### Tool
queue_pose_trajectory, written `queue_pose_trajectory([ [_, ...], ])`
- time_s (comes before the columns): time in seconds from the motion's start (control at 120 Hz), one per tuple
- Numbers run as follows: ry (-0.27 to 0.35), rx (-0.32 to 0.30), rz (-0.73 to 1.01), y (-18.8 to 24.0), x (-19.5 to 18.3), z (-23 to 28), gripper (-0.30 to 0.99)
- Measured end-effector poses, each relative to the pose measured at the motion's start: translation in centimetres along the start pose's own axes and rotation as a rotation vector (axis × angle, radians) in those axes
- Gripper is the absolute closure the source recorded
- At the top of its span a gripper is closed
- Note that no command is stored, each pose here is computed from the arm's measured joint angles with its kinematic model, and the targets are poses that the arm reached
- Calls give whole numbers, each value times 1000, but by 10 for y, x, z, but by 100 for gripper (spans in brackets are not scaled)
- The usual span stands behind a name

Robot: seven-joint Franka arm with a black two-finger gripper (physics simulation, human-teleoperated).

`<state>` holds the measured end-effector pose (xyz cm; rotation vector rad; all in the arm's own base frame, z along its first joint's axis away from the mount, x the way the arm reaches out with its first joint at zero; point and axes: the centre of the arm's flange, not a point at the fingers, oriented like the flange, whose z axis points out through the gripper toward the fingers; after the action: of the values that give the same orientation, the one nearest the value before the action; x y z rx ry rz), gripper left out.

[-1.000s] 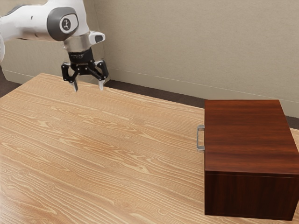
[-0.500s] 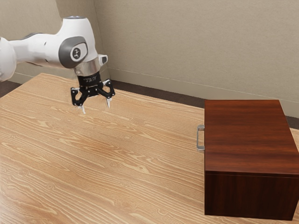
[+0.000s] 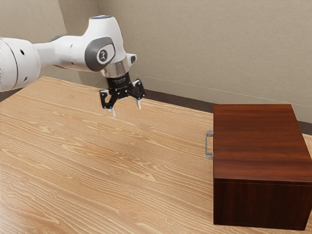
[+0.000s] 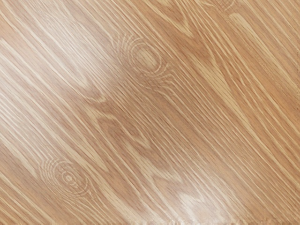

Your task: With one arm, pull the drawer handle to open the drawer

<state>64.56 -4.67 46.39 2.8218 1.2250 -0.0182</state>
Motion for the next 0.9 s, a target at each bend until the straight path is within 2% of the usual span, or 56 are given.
queue_pose_trajectory([
  [0.333,6,-5,42,40,-9,8,0],
  [0.692,-24,-11,139,77,-56,14,0],
  [0.9,-46,-21,217,90,-68,20,0],
])
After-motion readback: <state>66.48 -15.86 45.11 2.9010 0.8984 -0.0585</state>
